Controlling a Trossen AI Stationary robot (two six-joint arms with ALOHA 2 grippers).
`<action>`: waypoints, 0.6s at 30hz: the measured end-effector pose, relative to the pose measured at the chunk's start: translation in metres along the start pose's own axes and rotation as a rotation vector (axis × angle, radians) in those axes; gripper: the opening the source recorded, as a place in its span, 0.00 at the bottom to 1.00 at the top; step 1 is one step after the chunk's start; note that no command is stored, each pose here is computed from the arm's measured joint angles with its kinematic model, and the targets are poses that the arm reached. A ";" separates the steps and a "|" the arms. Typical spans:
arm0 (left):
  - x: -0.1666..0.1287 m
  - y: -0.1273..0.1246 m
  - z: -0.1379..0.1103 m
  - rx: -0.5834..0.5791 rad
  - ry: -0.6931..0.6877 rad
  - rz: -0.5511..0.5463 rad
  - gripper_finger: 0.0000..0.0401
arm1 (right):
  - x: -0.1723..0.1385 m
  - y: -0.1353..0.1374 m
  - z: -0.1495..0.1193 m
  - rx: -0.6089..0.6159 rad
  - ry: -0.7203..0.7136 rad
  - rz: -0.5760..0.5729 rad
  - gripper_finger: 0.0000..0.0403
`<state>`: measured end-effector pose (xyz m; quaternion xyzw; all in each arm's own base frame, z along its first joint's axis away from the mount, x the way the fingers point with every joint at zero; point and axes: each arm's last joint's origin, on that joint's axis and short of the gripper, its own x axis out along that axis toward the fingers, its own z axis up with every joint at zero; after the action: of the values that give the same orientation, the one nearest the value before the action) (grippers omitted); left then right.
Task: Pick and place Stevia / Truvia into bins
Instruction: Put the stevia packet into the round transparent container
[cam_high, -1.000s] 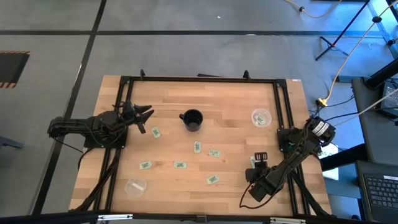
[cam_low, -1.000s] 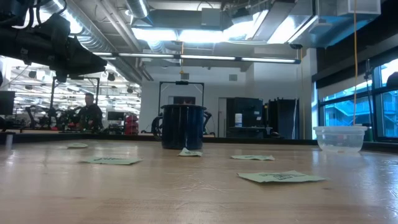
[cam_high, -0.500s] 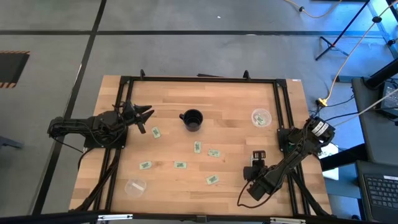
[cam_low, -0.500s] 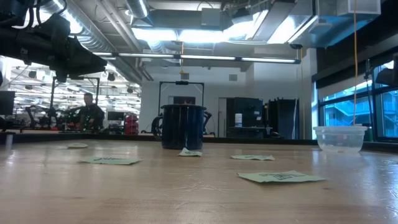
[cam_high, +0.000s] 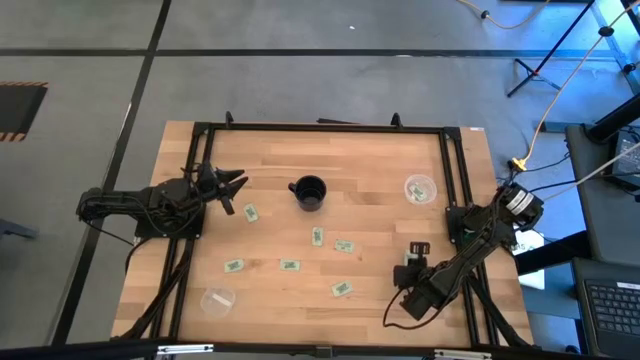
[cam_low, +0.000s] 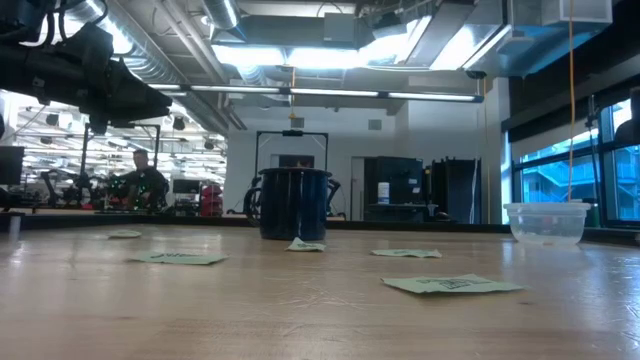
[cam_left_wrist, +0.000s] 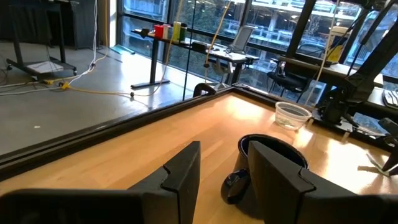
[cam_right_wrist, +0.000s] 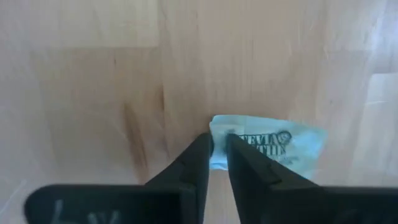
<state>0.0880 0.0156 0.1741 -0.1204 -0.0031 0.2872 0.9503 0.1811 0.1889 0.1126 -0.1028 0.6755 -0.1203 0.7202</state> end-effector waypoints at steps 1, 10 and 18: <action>0.000 0.000 0.000 0.000 0.000 0.000 0.32 | 0.000 0.000 0.000 0.008 -0.002 0.003 0.13; 0.000 0.000 0.000 0.000 0.000 0.000 0.32 | -0.002 0.000 0.001 0.057 -0.003 0.001 0.01; 0.000 0.000 0.000 0.000 0.000 0.000 0.32 | -0.025 0.002 0.009 0.031 0.091 -0.055 0.01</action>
<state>0.0880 0.0156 0.1740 -0.1205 -0.0030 0.2874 0.9502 0.1884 0.1981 0.1366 -0.1044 0.7027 -0.1551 0.6865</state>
